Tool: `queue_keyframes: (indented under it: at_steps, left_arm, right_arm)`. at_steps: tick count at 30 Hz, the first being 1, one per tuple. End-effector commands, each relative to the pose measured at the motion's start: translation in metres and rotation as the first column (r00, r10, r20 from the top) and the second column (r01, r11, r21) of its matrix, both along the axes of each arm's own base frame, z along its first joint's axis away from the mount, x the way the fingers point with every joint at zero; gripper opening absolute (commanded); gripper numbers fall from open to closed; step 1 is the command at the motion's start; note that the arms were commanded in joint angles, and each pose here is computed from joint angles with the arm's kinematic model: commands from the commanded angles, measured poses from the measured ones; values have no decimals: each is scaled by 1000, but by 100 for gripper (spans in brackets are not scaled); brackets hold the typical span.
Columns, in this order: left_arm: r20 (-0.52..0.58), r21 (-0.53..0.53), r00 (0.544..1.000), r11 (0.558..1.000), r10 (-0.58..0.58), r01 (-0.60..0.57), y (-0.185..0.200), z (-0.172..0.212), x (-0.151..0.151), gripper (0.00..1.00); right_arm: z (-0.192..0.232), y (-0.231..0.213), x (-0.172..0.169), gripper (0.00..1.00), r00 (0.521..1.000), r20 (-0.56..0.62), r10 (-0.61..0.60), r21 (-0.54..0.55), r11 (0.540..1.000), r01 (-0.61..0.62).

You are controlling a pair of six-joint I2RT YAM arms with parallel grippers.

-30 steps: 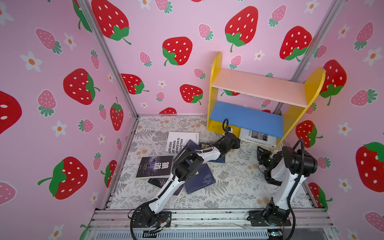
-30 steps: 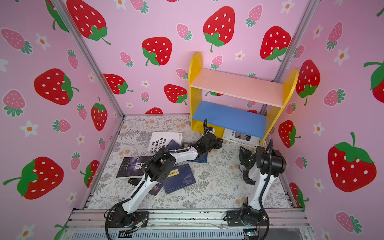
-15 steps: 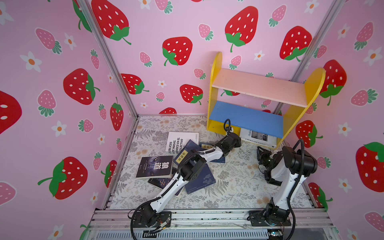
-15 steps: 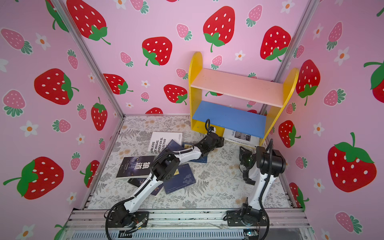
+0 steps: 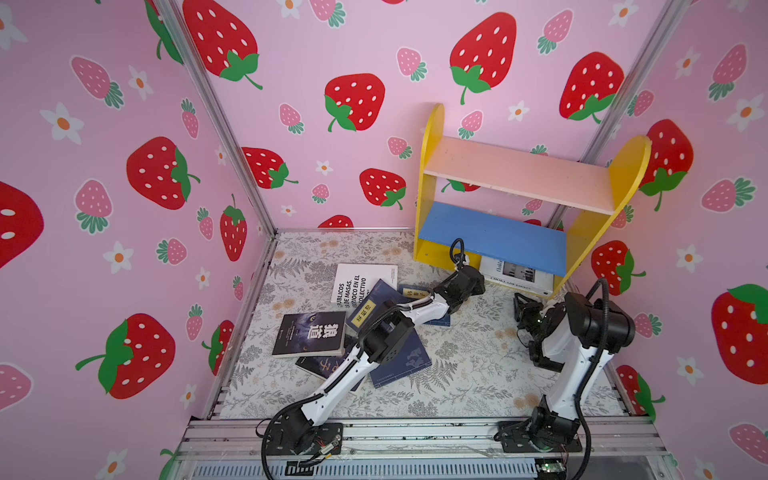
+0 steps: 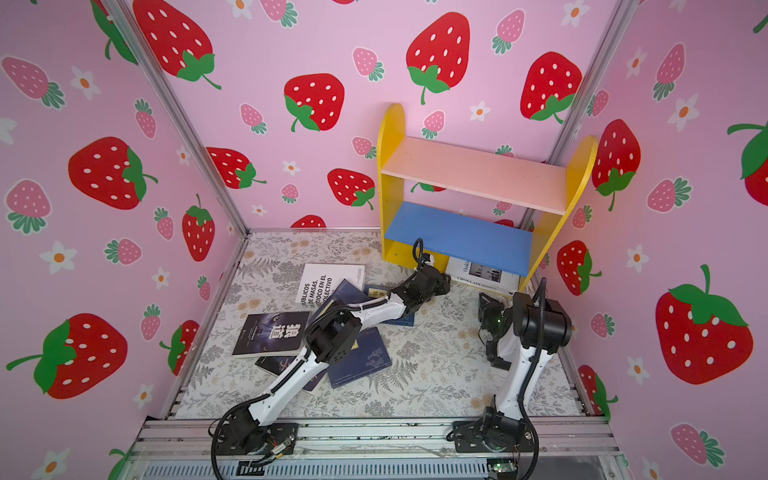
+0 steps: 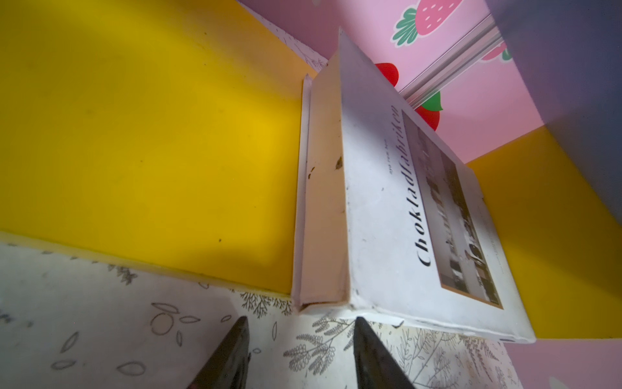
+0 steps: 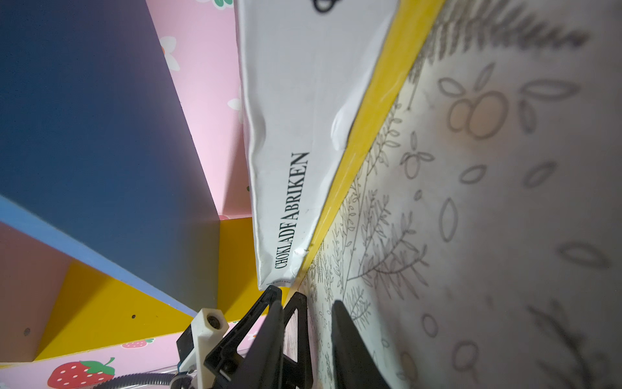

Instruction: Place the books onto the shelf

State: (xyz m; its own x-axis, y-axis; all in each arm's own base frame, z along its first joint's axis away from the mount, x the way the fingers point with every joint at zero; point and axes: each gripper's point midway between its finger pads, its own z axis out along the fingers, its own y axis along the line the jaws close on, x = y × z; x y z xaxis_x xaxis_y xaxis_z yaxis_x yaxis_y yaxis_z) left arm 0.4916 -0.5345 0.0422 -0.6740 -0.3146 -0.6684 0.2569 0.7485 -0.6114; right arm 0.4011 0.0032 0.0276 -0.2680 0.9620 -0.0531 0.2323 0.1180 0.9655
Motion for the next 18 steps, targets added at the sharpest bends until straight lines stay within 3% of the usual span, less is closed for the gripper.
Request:
queue_keyframes:
  at_steps: [1, 8, 13, 16, 18]
  left_arm:
    - [-27, 30, 1000, 1000, 10, -9, 5, -4, -6, 56]
    - [128, 6, 990, 998, -56, 56, 35, 69, -33, 85]
    - [205, -12, 970, 990, -134, 139, 68, 128, -71, 95]
    - [217, 28, 960, 984, -177, 175, 95, 157, -99, 99]
    - [209, 56, 959, 982, -189, 181, 120, 172, -117, 99]
  right_arm:
    - [9, -5, -16, 28, 993, 112, -33, -27, 999, 36]
    - [57, -6, -16, 31, 972, 232, -20, -85, 996, 41]
    - [96, -3, -23, 33, 960, 280, 21, -198, 980, 36]
    - [118, -1, -30, 34, 965, 258, 57, -353, 935, 39]
    - [133, 0, -35, 37, 976, 207, 66, -483, 874, 44]
